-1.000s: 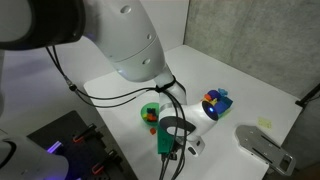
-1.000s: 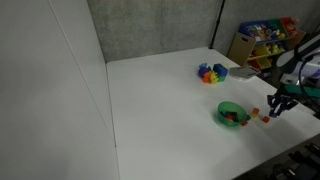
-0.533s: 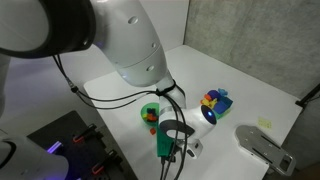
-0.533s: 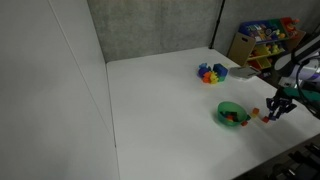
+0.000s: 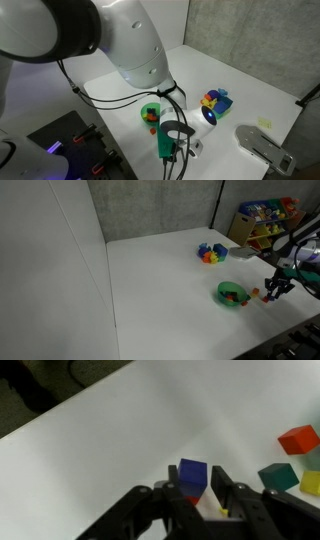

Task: Remove a blue block from the green bowl and place it on the table

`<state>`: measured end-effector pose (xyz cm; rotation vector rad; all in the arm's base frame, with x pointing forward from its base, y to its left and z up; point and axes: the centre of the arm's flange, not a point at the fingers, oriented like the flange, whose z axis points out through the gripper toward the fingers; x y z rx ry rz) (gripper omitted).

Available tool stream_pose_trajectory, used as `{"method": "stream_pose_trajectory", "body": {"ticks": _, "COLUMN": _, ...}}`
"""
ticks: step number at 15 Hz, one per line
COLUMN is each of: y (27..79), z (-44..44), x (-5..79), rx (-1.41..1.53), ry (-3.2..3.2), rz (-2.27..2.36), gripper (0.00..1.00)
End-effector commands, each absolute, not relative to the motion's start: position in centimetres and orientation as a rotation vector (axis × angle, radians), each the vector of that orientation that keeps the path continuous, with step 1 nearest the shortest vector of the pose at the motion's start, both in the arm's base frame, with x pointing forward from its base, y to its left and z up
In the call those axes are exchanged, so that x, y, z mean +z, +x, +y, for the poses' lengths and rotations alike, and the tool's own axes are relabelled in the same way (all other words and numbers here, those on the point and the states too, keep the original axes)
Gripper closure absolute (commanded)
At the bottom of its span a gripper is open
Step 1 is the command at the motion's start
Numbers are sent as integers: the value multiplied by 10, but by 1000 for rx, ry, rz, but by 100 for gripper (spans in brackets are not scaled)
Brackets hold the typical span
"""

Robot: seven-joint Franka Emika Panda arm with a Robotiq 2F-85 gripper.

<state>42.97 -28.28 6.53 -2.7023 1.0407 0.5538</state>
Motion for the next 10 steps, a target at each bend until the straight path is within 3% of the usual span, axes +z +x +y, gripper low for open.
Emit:
{"method": "stream_pose_trajectory", "body": {"ticks": 1, "y": 434, "z": -288, "x": 68, "rx": 540, "ry": -2702, "rz": 1000, "gripper": 29}}
{"method": "stream_pose_trajectory", "body": {"ticks": 5, "y": 435, "z": -285, "x": 76, "rx": 518, "ry": -2717, "rz": 980, "gripper": 1}}
{"method": "stream_pose_trajectory", "body": {"ticks": 10, "y": 443, "z": -271, "x": 102, "rx": 472, "ry": -2764, "rz": 937, "gripper": 0}}
